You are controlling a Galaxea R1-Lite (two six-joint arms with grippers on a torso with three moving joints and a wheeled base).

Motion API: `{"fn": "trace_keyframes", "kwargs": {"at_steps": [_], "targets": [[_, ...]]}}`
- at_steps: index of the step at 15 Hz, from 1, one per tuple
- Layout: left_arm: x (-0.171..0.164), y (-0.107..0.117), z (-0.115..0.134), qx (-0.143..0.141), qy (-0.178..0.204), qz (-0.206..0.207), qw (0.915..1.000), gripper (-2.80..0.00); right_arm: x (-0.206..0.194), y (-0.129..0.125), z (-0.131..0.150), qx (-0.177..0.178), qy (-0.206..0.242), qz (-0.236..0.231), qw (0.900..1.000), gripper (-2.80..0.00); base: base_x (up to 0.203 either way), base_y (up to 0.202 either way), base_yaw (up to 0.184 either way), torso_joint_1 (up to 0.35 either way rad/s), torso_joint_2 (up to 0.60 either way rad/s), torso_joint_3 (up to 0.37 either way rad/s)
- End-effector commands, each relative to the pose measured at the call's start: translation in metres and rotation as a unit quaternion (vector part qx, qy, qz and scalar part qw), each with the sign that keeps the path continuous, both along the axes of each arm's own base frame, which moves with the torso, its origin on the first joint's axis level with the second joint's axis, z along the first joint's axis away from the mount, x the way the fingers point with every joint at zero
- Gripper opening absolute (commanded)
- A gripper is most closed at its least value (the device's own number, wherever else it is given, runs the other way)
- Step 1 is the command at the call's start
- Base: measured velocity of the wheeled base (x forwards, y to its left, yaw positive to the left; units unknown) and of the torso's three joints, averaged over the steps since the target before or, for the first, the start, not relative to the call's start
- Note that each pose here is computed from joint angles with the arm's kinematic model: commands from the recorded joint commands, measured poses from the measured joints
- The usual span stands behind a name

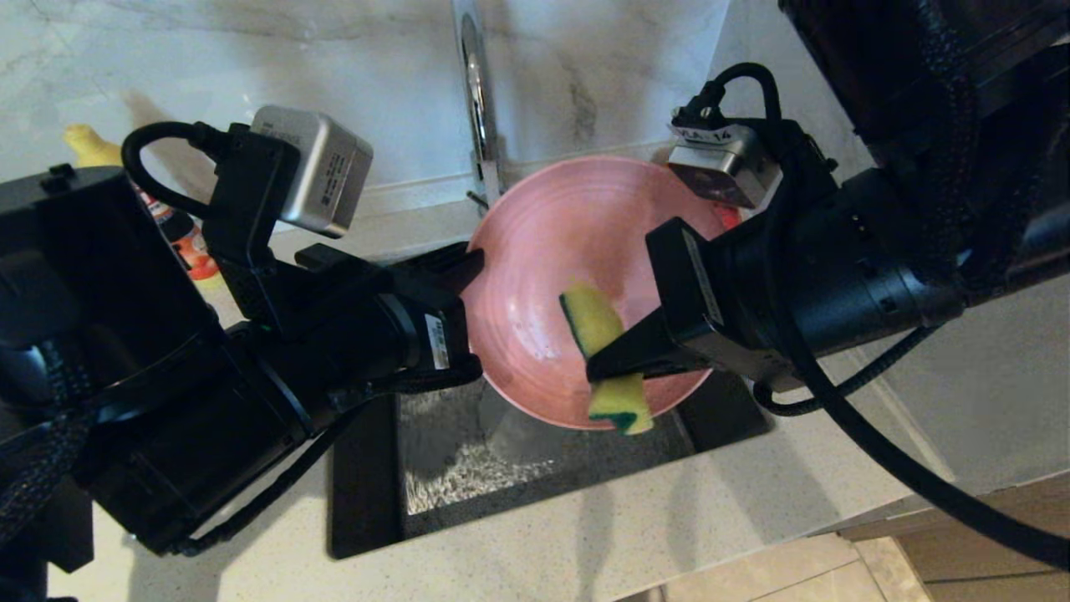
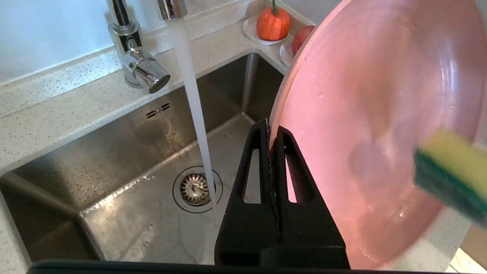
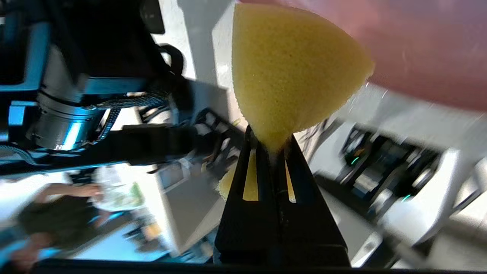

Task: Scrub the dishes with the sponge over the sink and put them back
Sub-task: Wipe the plate

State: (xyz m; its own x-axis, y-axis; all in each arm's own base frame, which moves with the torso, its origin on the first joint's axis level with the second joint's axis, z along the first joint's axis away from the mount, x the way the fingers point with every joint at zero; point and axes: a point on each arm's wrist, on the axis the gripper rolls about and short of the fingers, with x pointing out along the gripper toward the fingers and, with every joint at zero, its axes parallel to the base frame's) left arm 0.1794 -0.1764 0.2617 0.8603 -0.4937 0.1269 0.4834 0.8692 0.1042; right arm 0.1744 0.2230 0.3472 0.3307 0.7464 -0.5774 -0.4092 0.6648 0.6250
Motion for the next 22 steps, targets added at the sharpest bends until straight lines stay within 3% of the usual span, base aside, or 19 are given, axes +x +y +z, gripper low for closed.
{"fn": "trace_keyframes", "kwargs": {"at_steps": [1, 8, 22], "targets": [[0.0, 0.001, 0.004, -0.011, -0.01, 0.001, 0.9999, -2.8, 0.002, 0.005, -0.006, 0.002, 0.033, 0.002, 0.999, -2.8, 0.0, 0.0, 0.0, 0.0, 0.0, 0.0], [-0.002, 0.002, 0.007, -0.024, -0.019, -0.001, 0.9995, -2.8, 0.014, 0.033, -0.031, -0.02, 0.07, 0.029, 0.997, -2.8, 0.0, 0.0, 0.0, 0.0, 0.0, 0.0], [-0.016, 0.015, 0.005, -0.022, -0.02, -0.007, 0.9995, -2.8, 0.033, 0.021, -0.024, 0.012, 0.053, -0.017, 0.998, -2.8, 0.0, 0.0, 0.0, 0.0, 0.0, 0.0]]}}
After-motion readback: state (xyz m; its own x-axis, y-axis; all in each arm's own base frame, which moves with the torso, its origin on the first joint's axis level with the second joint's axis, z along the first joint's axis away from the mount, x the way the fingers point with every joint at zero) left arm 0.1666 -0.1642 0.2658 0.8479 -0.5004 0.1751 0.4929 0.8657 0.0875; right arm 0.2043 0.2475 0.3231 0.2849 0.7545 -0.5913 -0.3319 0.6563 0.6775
